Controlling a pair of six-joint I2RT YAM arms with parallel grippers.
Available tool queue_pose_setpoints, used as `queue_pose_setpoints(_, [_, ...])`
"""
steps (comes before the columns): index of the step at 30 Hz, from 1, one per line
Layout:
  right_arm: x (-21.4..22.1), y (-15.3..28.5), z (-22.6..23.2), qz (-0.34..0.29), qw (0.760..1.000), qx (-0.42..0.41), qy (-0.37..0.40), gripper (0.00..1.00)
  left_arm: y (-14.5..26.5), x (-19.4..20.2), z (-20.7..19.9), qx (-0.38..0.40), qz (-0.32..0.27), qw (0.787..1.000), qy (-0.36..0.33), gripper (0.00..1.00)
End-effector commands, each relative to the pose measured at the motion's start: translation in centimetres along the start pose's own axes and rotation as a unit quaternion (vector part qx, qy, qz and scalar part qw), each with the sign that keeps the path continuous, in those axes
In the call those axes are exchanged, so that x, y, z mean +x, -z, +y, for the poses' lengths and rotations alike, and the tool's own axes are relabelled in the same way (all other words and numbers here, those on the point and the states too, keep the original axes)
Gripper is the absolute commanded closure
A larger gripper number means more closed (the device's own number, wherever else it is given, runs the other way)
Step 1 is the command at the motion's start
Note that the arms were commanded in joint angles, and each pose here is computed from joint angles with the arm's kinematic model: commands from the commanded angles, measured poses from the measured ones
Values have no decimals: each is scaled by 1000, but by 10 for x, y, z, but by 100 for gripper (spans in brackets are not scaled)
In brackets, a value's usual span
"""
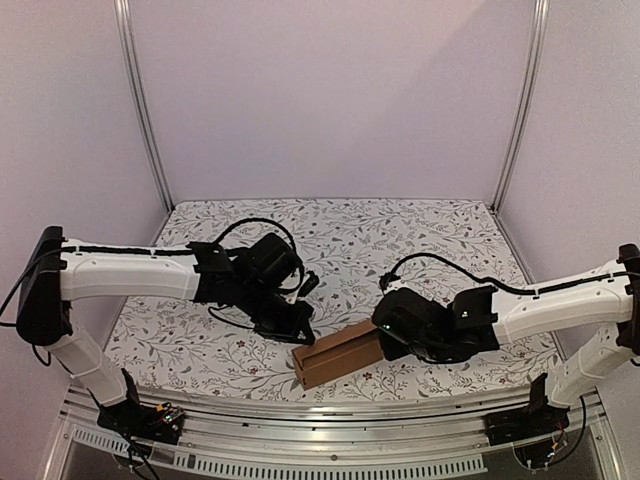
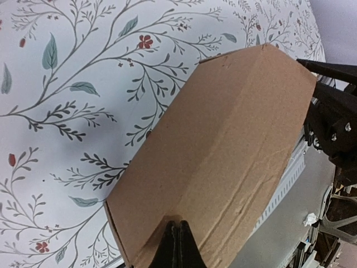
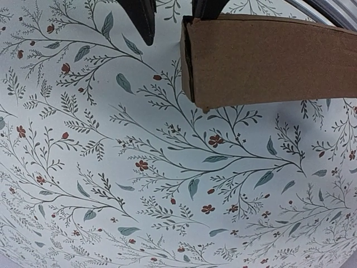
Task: Fold the paper box
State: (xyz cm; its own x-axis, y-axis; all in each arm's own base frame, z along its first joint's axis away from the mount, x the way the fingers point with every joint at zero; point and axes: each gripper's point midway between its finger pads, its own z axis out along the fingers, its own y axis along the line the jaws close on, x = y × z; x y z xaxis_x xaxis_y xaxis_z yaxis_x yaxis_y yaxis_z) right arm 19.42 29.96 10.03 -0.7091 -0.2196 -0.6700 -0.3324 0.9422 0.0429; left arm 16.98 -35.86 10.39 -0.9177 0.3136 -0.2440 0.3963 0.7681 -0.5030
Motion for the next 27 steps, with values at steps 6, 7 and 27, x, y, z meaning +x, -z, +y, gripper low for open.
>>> queue_pose_setpoints(6, [27, 16, 1, 73, 994, -31, 69, 61, -16, 15, 28, -67, 18, 998, 2, 100])
queue_pose_setpoints(7, [24, 21, 2, 69, 994, -37, 71, 59, -15, 13, 27, -69, 15, 998, 1, 100])
queue_pose_setpoints(27, [-50, 78, 64, -21, 977, -191, 88, 85, 38, -35, -9, -50, -37, 997, -53, 100])
